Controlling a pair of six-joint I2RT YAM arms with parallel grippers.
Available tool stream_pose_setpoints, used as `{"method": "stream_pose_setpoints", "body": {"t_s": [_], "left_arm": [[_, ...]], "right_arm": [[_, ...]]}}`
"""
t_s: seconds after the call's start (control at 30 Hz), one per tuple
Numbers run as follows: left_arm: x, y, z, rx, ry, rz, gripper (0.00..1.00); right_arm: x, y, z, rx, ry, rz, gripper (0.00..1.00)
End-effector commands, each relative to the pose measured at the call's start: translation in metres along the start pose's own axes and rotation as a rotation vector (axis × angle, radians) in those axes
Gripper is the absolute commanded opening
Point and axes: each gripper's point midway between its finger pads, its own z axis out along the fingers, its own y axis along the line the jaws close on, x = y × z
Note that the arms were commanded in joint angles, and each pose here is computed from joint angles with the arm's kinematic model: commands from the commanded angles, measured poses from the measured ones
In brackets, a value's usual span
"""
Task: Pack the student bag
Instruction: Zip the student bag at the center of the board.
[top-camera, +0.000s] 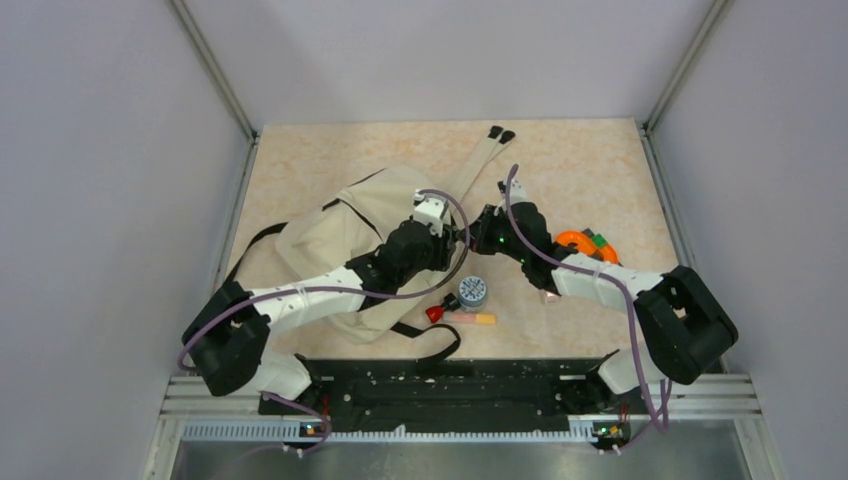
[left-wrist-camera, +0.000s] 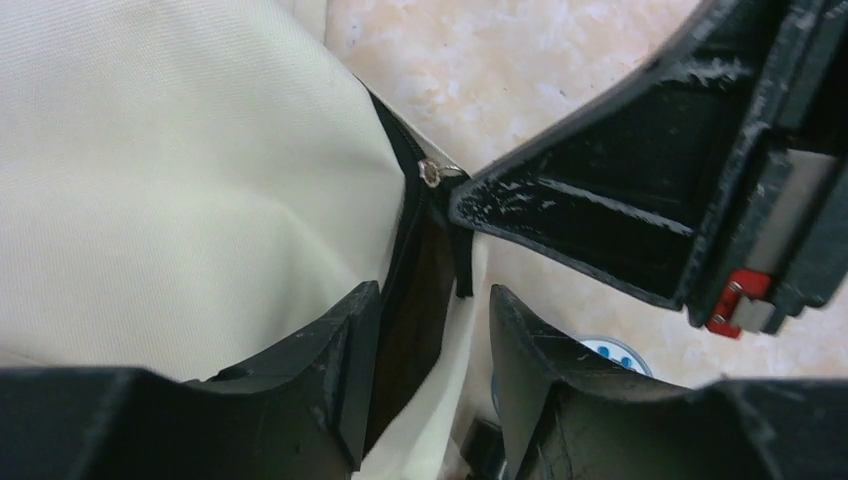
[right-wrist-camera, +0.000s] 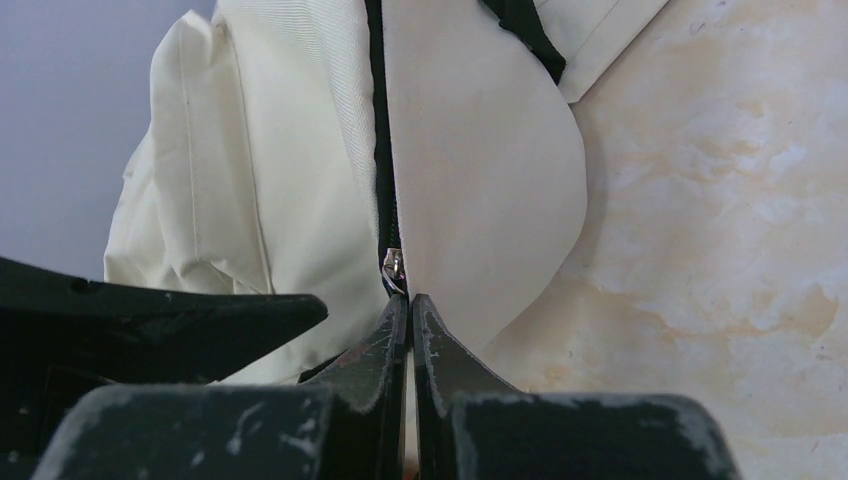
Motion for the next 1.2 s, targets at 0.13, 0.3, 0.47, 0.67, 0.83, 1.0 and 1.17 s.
{"method": "stream_pose_setpoints", "body": {"t_s": [0.13,0.3,0.47,0.67,0.83,1.0,1.17], "left_arm": [[-0.026,-0.009,0.015,0.057,-0.043,-0.051,0.43],[-0.024,-0.014,0.019,0.082,-0.031,-0.051,0.41],[-0.022,-0.011,0.022,0.077,-0.028,-0.054,0.29],[-0.025,-0.006,0.02,0.066,-0.047,-0.074,0.13],[-0.031,-0.005,0.013,0.075,-0.069,-0.088,0.0],[-0.029,-0.002,0.01,0.079,-0.065,-0.101,0.0],[-0.022,0.001,0.009,0.079,-0.035,-0.124,0.0]], "right_arm": [[-0.024,0.024,-0.007,-0.087,-0.064,0.001,0.0],[-0.023,0.022,-0.006,-0.085,-0.059,0.0,0.0],[-0.022,0.023,-0.005,-0.087,-0.056,0.0,0.0],[-0.02,0.02,-0.004,-0.079,-0.052,-0.006,0.0],[-0.018,0.015,-0.004,-0.058,-0.043,-0.024,0.0],[-0.018,0.02,-0.011,-0.094,-0.056,-0.052,0.39],[-0.018,0.023,-0.019,-0.124,-0.073,-0.073,0.52]]}}
